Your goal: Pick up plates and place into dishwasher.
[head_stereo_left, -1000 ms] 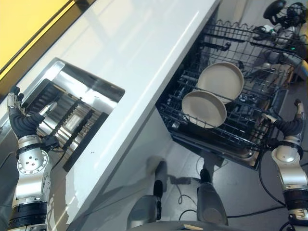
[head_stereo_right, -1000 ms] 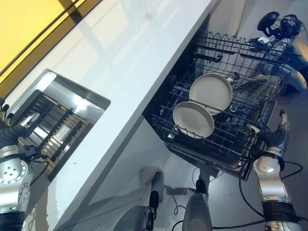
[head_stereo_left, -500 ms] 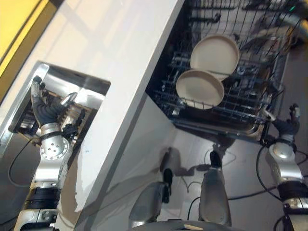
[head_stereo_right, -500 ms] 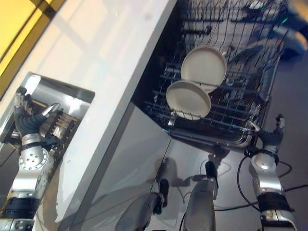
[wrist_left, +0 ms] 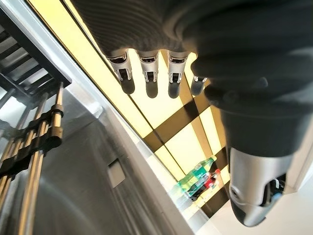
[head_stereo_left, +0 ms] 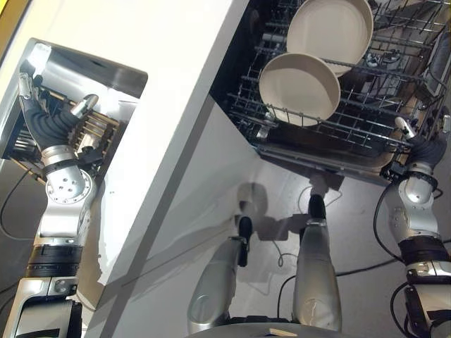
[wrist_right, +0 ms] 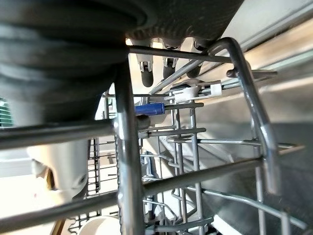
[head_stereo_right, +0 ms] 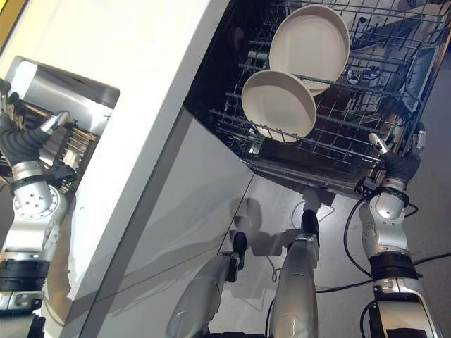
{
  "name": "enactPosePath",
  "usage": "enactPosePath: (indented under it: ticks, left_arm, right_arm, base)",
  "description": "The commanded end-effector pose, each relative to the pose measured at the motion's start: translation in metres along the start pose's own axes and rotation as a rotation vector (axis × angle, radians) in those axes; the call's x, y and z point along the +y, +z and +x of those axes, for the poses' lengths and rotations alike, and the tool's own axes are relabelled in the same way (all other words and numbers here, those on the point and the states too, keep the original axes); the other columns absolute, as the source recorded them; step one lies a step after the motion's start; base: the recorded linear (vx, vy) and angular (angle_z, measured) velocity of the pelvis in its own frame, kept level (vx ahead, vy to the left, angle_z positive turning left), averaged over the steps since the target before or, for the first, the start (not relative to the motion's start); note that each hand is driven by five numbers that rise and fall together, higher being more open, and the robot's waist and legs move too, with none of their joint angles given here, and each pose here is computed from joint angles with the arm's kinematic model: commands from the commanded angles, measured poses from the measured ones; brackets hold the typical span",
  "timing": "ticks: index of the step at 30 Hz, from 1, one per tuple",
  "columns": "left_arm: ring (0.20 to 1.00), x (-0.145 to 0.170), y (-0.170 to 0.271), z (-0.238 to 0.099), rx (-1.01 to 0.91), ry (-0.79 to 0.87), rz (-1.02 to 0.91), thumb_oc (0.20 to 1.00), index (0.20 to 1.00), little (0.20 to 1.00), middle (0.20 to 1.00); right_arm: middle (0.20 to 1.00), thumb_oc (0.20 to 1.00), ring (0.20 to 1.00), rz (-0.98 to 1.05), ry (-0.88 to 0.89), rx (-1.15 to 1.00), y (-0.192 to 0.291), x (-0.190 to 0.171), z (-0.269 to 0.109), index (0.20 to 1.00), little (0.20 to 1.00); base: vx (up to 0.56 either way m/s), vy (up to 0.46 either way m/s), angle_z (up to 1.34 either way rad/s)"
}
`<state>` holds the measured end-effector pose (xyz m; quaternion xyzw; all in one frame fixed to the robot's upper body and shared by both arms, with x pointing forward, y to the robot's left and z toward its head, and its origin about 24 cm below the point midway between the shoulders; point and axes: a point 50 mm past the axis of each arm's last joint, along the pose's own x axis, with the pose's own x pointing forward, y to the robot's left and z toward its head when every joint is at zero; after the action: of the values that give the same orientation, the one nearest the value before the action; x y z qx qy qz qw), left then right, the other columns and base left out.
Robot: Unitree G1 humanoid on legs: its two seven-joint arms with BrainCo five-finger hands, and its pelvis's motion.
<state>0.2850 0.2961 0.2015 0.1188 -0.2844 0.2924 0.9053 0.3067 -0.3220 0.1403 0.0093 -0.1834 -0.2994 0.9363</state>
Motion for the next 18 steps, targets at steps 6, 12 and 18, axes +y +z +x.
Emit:
enactPosePath:
  ticks: [6, 12, 18]
  left_arm:
    - [1.000, -0.007, -0.003, -0.012, -0.017, -0.005, 0.038, 1.000, 1.000, 1.000, 1.000]
    - [1.000, -0.012, -0.006, -0.019, -0.004, -0.020, 0.029, 1.000, 1.000, 1.000, 1.000]
    - [1.000, -0.014, -0.008, -0.025, 0.008, -0.016, 0.027, 1.000, 1.000, 1.000, 1.000]
  right_arm:
    - [1.000, 1.000, 1.000, 0.205, 0.294, -0.109, 0.031, 0.080, -0.004, 1.000, 1.000]
    - [1.000, 1.000, 1.000, 0.210, 0.329, -0.088, 0.029, 0.088, -0.008, 1.000, 1.000]
    - [1.000, 1.000, 1.000, 0.212, 0.376, -0.100, 0.033, 0.098, -0.010, 1.000, 1.000]
  base:
    - [0.04, 0.056, 0.04]
    - [0.02, 0.059, 0.06]
    - [0.02, 0.092, 0.12]
